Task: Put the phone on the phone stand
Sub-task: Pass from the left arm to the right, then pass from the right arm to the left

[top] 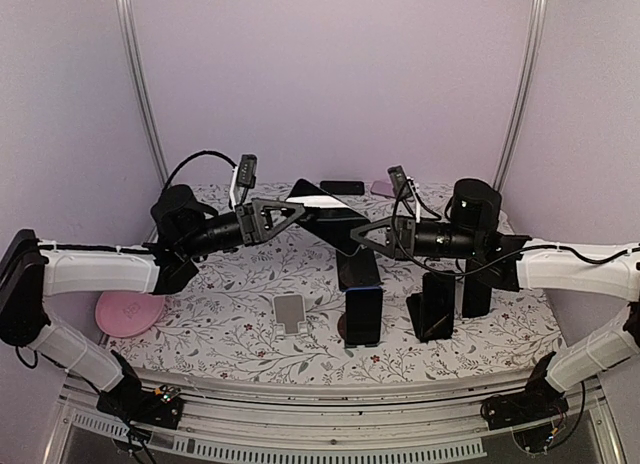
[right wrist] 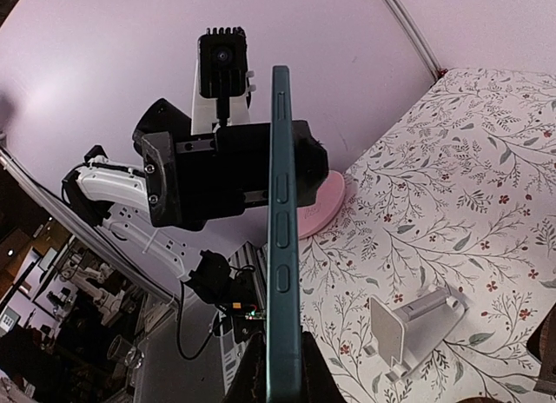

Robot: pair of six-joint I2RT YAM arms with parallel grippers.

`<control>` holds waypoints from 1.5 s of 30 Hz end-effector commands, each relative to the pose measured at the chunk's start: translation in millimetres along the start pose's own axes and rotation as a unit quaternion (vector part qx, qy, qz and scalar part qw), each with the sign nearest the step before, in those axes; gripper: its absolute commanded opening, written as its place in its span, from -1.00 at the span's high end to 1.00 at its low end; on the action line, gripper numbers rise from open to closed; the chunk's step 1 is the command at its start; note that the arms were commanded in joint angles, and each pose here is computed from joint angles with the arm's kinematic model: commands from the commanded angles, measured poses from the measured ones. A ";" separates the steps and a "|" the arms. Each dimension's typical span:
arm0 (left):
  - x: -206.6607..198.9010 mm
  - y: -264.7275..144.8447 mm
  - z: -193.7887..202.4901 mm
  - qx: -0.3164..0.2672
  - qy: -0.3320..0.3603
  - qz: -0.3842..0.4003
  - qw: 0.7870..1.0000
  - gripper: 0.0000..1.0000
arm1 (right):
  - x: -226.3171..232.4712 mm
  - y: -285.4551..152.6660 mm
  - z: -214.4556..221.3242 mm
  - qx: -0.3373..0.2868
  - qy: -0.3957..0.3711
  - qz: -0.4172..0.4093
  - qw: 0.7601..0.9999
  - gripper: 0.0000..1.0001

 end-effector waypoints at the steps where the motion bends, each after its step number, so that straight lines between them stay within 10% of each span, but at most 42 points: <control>1: -6.5 -2.1 0.1 0.071 0.057 -0.006 0.996 -0.69 | 26.2 -11.3 -24.9 0.015 -0.070 -0.054 0.996 0.96; 30: -26.8 -0.1 6.8 0.230 0.155 0.004 0.961 -0.36 | 42.5 -25.0 -21.6 0.166 -0.150 -0.071 0.972 0.95; 45: -28.6 11.8 33.3 0.287 0.155 0.026 0.945 0.25 | 37.8 -25.3 -14.2 0.195 -0.147 -0.059 0.968 0.95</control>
Point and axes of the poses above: each gripper's point midway between its finger pads, its own y axis out along the fingers, its own x axis along the line the jaws close on, z = x × y, the point moved 10 cm from there along -y, back along the fingers, and after that the axes turned 8 degrees about -y, right-handed, at the moved point
